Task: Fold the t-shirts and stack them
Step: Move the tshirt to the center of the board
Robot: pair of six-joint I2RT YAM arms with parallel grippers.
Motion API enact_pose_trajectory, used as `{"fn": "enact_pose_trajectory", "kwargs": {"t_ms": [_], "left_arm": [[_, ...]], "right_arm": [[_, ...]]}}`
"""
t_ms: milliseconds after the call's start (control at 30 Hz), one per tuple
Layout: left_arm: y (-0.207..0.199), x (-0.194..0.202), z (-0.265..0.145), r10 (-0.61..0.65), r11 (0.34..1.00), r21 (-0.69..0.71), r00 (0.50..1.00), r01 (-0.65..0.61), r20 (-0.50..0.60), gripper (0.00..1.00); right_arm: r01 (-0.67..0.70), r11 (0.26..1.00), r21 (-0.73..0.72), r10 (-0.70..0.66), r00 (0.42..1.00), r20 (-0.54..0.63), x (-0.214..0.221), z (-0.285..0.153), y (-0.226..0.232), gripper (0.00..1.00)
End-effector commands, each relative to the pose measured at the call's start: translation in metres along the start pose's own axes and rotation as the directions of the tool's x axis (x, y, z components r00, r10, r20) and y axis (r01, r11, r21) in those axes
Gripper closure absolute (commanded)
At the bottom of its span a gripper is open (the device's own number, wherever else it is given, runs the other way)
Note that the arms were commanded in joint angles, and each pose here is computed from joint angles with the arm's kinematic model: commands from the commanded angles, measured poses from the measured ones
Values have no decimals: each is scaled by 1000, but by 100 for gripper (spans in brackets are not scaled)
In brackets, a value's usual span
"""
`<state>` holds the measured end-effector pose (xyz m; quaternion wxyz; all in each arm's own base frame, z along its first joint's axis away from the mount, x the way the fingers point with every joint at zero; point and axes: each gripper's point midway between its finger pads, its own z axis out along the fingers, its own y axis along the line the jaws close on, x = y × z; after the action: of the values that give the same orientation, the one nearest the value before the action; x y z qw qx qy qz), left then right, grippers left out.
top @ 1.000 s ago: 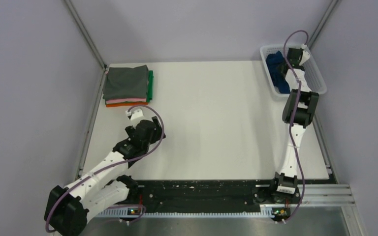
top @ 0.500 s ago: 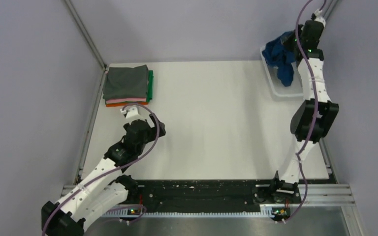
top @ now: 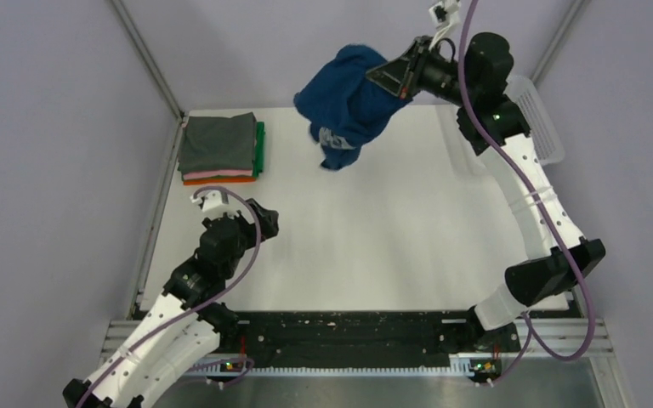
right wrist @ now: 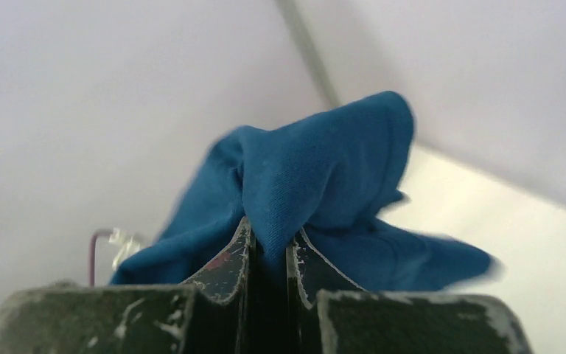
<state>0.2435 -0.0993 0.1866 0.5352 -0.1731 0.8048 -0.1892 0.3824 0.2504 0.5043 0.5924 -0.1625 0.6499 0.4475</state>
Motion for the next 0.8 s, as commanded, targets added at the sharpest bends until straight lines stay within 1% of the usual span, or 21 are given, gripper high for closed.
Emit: {"fn": "enact_pose_trajectory", "kwargs": {"t_ms": [0,67,100,133,167,233,267,300,333,367,400,433,500,533,567,600,633,767], "left_arm": [[8,-12,-6,-23,999,-30,998,24,61,1],[16,-15,-8,-40,997,-66,996,46,83,1],[20,-17,-9,-52,994,-88,994,60,96,1],[23,-19,-11,-61,992,-104,992,72,109,1],[27,-21,-12,-67,989,-122,990,82,121,1],[33,-24,-14,-84,983,-151,986,106,143,1],[36,-25,-15,-87,981,-161,985,111,150,1],[38,-23,-14,-93,978,-171,985,118,149,1],[37,-23,-14,-101,977,-172,984,126,145,1],[37,-20,-13,-105,976,-175,986,128,132,1],[36,-16,-12,-110,976,-176,987,129,113,1],[35,-11,-11,-116,975,-180,989,130,89,1],[34,1,-8,-131,972,-192,991,135,34,1],[36,9,-5,-144,968,-205,990,142,6,1],[37,16,-3,-152,965,-219,988,144,-18,1],[41,25,0,-156,961,-238,987,142,-41,1],[43,33,4,-153,959,-250,986,133,-62,1],[50,58,17,-140,951,-296,980,93,-141,1]], "right_arm": [[-130,982,-136,96,968,-232,77,3,6,100],[-154,988,-8,146,951,-274,118,-8,-23,100],[-142,987,80,159,943,-291,144,-17,-43,96],[-118,975,187,171,938,-302,170,-29,-67,87],[-85,947,309,184,934,-306,193,-44,-92,75],[-10,834,551,204,935,-291,232,-84,-141,45],[28,766,642,206,936,-286,247,-106,-160,35],[64,694,717,200,940,-277,254,-127,-175,29],[85,638,766,199,942,-270,259,-144,-185,24],[102,608,787,195,942,-272,262,-155,-187,21],[112,601,792,187,943,-276,262,-162,-186,20],[111,611,784,179,945,-273,260,-165,-182,18],[100,679,728,145,953,-267,256,-163,-166,14],[89,718,690,134,956,-262,256,-159,-157,6],[76,754,653,127,958,-258,256,-155,-149,2],[52,794,606,137,955,-261,259,-150,-137,1],[43,813,580,143,952,-271,262,-147,-130,1],[44,865,499,133,940,-314,275,-122,-109,1]]}}
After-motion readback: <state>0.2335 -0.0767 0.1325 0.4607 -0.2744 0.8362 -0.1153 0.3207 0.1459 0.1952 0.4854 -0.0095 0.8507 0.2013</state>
